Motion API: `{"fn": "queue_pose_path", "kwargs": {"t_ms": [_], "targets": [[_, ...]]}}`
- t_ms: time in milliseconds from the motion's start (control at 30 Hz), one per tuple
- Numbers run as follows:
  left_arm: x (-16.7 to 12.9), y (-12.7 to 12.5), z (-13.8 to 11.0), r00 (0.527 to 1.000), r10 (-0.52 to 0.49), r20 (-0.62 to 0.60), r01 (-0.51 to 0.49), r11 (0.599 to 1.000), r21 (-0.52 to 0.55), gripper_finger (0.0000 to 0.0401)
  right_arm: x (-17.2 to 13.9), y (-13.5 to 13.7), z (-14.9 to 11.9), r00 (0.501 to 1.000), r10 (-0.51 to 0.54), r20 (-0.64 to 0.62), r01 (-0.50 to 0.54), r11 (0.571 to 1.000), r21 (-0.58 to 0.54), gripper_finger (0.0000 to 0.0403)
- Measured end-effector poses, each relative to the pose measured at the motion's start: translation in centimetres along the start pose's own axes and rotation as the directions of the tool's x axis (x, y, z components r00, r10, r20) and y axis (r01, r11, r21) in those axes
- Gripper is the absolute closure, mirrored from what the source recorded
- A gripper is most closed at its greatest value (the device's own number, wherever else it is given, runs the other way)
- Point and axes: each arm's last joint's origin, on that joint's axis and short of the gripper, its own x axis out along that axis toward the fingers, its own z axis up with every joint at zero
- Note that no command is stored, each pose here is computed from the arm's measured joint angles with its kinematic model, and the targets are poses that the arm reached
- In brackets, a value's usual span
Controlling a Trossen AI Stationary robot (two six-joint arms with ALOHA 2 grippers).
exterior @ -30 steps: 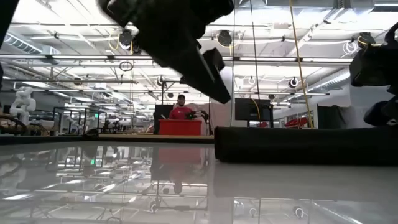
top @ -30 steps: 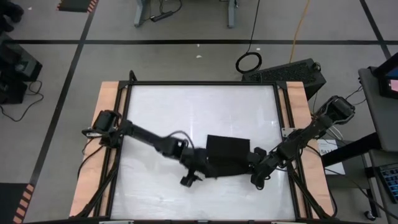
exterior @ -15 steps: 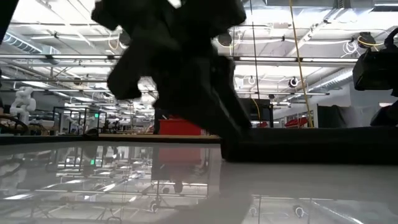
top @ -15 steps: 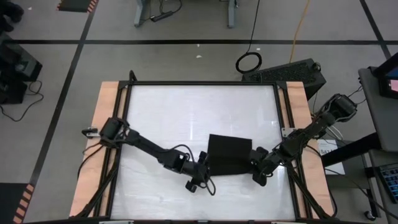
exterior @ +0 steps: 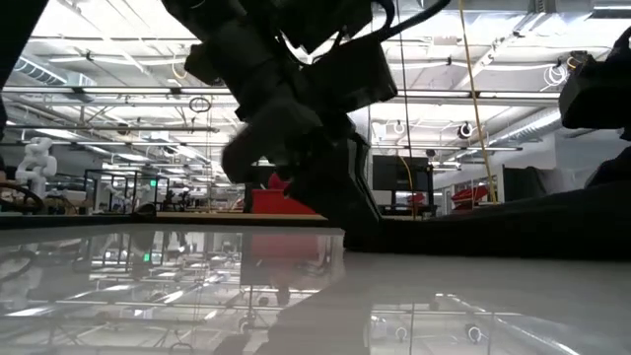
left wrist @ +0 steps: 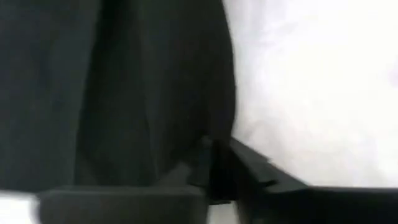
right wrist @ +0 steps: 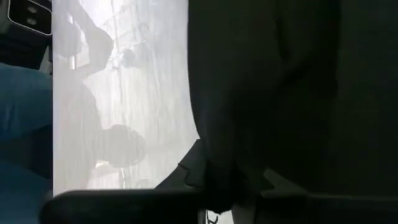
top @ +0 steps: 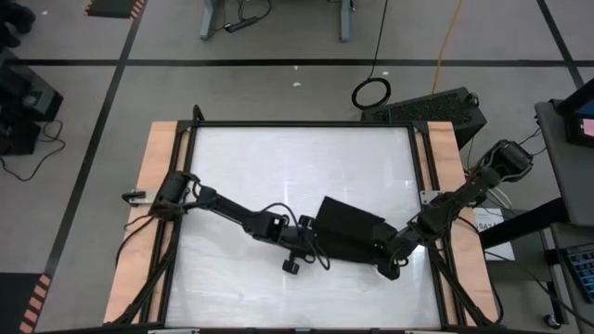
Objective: Roll towel into tight, uniform cylinder
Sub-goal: Roll the black towel
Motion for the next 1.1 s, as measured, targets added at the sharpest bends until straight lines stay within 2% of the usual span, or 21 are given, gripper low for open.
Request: {"fn": "queue_pose_path", "kwargs": {"t_ms": [67,167,233,367,433,533,667,833,1000,1100], "targets": [[0.0,0.2,0.0,0.999,-0.051,0.012,0.051,0.999,-0.008,0.0385,0.0,0.0,0.0,1.000,-0.001,-0.001,0.001,1.000,0.001,0.0363],[0.0,0.4,-0.1,0.991,-0.132,0.025,0.133,0.991,-0.028,0.0388,0.0,0.0,-0.1,1.000,0.010,-0.015,-0.010,1.000,-0.018,0.0329],[0.0,0.8,-0.1,0.969,-0.242,0.046,0.245,0.966,-0.082,0.0392,-0.2,0.2,-0.1,0.999,0.032,-0.029,-0.033,0.999,-0.042,0.0293],[-0.3,1.8,-0.4,0.894,-0.439,0.094,0.448,0.863,-0.231,0.0396,-0.7,0.7,-0.4,0.995,0.082,-0.055,-0.085,0.995,-0.060,0.0207],[-0.4,2.5,-0.5,0.860,-0.497,0.118,0.508,0.809,-0.295,0.0396,-0.9,1.0,-0.6,0.994,0.099,-0.056,-0.102,0.992,-0.072,0.0168],[-0.5,3.4,-0.6,0.821,-0.550,0.149,0.561,0.733,-0.384,0.0397,-1.1,1.3,-1.0,0.994,0.101,-0.051,-0.105,0.990,-0.094,0.0133],[-0.6,4.6,-0.9,0.808,-0.565,0.169,0.570,0.674,-0.470,0.0397,-1.5,2.6,-1.0,0.995,0.101,0.017,-0.097,0.981,-0.166,0.0129],[-0.6,5.9,-1.3,0.778,-0.596,0.198,0.588,0.581,-0.563,0.0398,-2.3,4.4,-0.7,0.989,0.053,0.139,-0.010,0.957,-0.290,0.0145],[0.8,6.5,-2.7,0.717,-0.666,0.204,0.603,0.446,-0.662,0.0399,-1.9,5.0,-0.7,0.974,-0.030,0.223,0.115,0.919,-0.378,0.0151],[1.7,6.4,-3.2,0.678,-0.704,0.211,0.615,0.387,-0.687,0.0399,-1.0,4.6,-1.0,0.969,-0.101,0.225,0.183,0.907,-0.380,0.0151]]}}
